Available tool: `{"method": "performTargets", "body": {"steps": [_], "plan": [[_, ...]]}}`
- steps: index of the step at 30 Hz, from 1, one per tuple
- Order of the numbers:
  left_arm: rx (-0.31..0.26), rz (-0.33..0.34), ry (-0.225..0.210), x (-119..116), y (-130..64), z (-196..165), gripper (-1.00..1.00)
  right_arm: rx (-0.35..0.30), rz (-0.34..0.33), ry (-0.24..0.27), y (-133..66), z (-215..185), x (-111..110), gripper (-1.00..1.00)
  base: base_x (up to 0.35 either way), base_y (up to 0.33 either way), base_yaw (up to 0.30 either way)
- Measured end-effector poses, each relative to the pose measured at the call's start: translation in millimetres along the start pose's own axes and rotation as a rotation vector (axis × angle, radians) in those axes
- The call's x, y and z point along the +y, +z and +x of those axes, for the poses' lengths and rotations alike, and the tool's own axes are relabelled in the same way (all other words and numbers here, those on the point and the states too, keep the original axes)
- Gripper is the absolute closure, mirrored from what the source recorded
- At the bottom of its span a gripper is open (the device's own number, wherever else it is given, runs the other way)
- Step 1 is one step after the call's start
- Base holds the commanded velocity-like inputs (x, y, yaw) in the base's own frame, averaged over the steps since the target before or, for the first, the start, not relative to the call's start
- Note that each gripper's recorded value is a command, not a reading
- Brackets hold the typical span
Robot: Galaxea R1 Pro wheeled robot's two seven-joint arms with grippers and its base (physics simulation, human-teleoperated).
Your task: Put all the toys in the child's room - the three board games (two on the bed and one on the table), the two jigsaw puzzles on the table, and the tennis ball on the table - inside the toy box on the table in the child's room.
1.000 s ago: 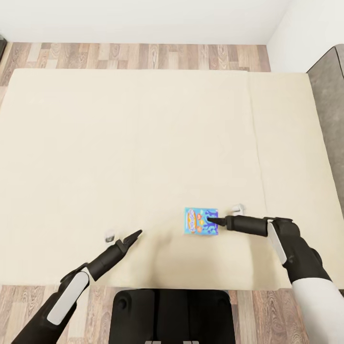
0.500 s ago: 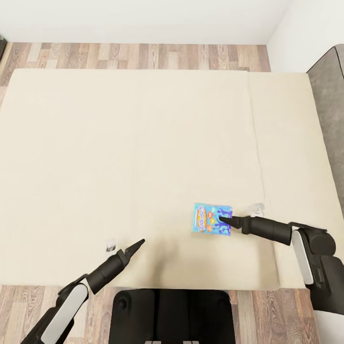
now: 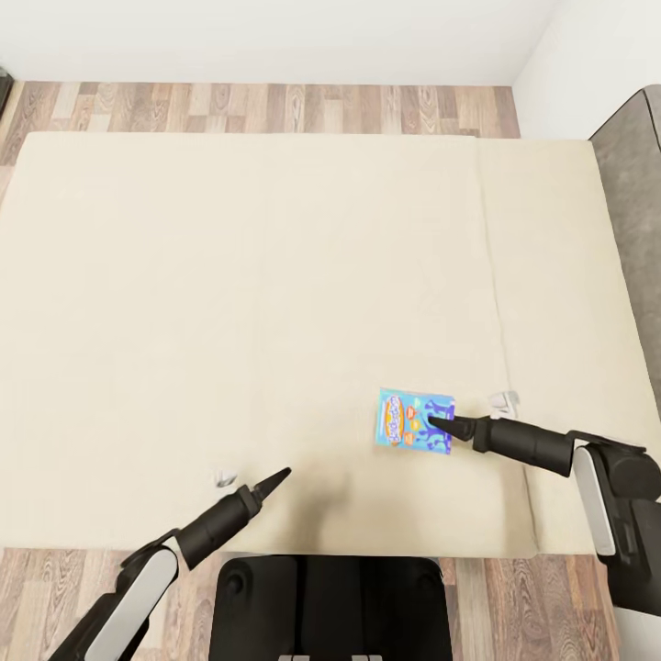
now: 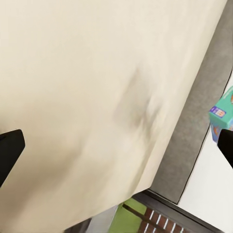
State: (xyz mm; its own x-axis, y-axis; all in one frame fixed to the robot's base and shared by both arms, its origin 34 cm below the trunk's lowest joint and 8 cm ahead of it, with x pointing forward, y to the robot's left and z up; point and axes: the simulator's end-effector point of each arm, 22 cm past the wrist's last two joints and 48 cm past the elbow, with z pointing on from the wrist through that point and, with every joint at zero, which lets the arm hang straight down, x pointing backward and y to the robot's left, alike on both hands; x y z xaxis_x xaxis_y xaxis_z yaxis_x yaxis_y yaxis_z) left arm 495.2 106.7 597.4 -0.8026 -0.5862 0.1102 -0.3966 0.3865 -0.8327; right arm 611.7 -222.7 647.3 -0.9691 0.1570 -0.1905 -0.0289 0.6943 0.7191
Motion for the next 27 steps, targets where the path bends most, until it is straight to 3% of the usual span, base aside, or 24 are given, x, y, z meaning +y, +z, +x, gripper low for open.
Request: {"method": "performTargets", "body": {"steps": [7,19,27], "plan": [[0.017,-0.016,0.015,-7,5.3,4,-1.00,0.003,-0.001,0.001,0.2,4,1,1.00,0.000,0.000,0.000],[0.042,-0.028,0.005,-19,-1.4,16,-1.00,0.014,-0.008,0.002,-5.7,12,12,1.00,0.000,0.000,0.000],[0.049,-0.037,-0.003,-24,-9.4,24,-1.00,0.089,-0.055,-0.024,11.1,36,38,1.00,0.000,0.000,0.000]]}}
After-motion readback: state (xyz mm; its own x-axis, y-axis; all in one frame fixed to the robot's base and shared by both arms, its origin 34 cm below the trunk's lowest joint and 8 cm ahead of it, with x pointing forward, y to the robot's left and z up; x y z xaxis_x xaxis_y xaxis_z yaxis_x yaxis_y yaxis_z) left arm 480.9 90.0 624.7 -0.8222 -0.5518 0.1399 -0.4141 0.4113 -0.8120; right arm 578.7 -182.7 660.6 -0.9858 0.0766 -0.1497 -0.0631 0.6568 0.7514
